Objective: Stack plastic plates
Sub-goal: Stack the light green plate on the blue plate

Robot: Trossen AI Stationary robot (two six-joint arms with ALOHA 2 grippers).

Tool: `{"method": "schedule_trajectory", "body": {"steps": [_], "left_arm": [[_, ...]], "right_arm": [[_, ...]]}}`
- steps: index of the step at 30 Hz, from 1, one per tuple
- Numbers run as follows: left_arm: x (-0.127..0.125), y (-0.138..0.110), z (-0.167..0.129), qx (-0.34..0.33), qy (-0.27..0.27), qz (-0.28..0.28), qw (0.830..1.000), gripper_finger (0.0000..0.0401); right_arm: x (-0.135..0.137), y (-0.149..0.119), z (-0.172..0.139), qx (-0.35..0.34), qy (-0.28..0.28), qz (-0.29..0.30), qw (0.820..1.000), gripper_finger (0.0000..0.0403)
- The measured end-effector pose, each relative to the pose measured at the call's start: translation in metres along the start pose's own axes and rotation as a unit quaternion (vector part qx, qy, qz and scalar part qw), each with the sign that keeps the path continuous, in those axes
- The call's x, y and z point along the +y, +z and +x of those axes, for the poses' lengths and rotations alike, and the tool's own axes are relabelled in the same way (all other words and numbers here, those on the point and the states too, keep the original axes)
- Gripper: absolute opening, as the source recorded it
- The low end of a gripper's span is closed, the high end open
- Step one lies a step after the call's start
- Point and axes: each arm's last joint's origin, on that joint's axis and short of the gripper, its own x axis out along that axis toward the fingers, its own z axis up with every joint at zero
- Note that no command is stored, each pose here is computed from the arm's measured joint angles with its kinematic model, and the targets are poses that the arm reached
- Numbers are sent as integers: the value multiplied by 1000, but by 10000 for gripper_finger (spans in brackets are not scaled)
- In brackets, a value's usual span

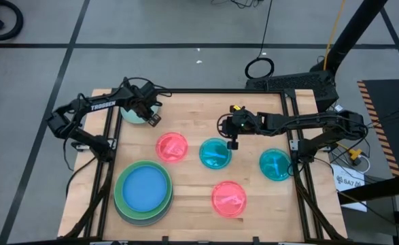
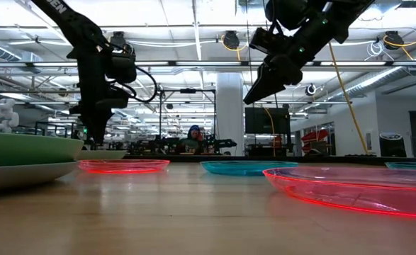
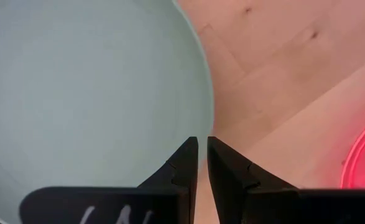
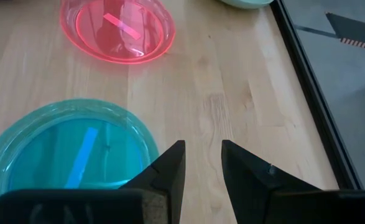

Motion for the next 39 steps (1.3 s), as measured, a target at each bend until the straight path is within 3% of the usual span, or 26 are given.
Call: {"method": "schedule_trajectory", "body": {"steps": [3, 10, 16, 22, 32, 39], "left_arm": [[0, -1, 0, 3, 0, -22, 1000, 43], [1, -4, 0, 23, -4, -8, 1000, 49], [0, -6, 0, 33, -36, 12, 999, 113], [2, -1, 0, 9, -1, 3, 1000, 169], [1, 7, 17, 6, 2, 3, 1000, 175], [-2, 12, 38, 25, 44, 25, 998, 175]], "right_arm": [[0, 2, 0, -11, -3, 1, 1000, 100], [-1, 3, 0, -14, -2, 2, 1000, 100], [-1, 3, 0, -15, -2, 2, 1000, 100], [-1, 3, 0, -15, -2, 2, 1000, 100], [0, 2, 0, -11, -1, 1, 1000, 100], [0, 2, 0, -11, -1, 1, 1000, 100]]}}
